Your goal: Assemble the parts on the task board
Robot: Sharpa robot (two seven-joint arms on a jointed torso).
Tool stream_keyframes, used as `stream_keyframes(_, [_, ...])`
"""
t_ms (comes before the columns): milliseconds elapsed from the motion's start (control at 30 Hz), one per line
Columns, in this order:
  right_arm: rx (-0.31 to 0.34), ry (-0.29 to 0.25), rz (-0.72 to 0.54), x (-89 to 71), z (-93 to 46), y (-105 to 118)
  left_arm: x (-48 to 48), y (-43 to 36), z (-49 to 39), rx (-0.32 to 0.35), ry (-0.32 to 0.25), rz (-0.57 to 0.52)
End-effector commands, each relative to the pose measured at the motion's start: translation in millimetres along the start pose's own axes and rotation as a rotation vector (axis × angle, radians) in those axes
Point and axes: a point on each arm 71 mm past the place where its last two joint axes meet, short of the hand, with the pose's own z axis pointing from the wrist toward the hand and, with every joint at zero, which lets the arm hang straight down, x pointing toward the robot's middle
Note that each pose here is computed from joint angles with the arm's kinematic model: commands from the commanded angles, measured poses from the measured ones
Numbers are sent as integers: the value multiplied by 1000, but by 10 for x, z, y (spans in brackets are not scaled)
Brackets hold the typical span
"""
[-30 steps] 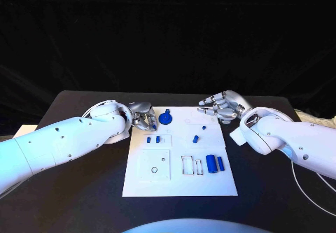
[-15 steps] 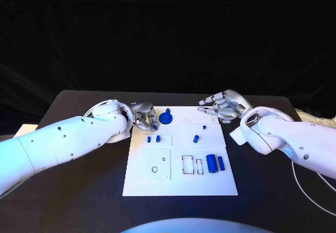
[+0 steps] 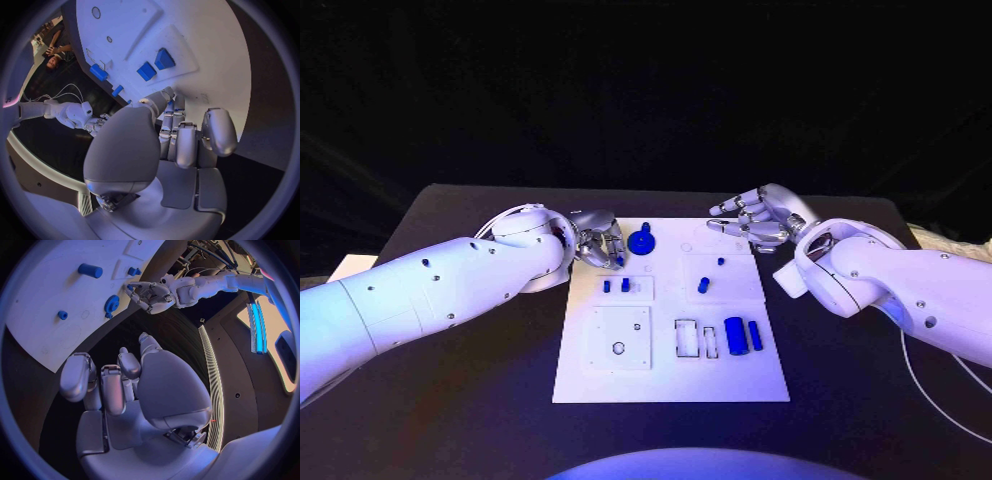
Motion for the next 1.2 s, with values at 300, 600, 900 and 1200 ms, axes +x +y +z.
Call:
stream_keyframes(300, [-9, 17, -3, 16, -2, 7, 69, -6, -1, -8, 48, 11])
stream_keyframes(600, [-7, 19, -3, 15, -1, 4, 72, -15, -6, -6, 46, 14])
stream_keyframes(900, [-6, 18, -3, 13, -1, 1, 69, -1, -7, -17, 44, 14])
stream_keyframes(1200, [-4, 18, -4, 12, 2, -3, 67, 24, -10, -30, 45, 15])
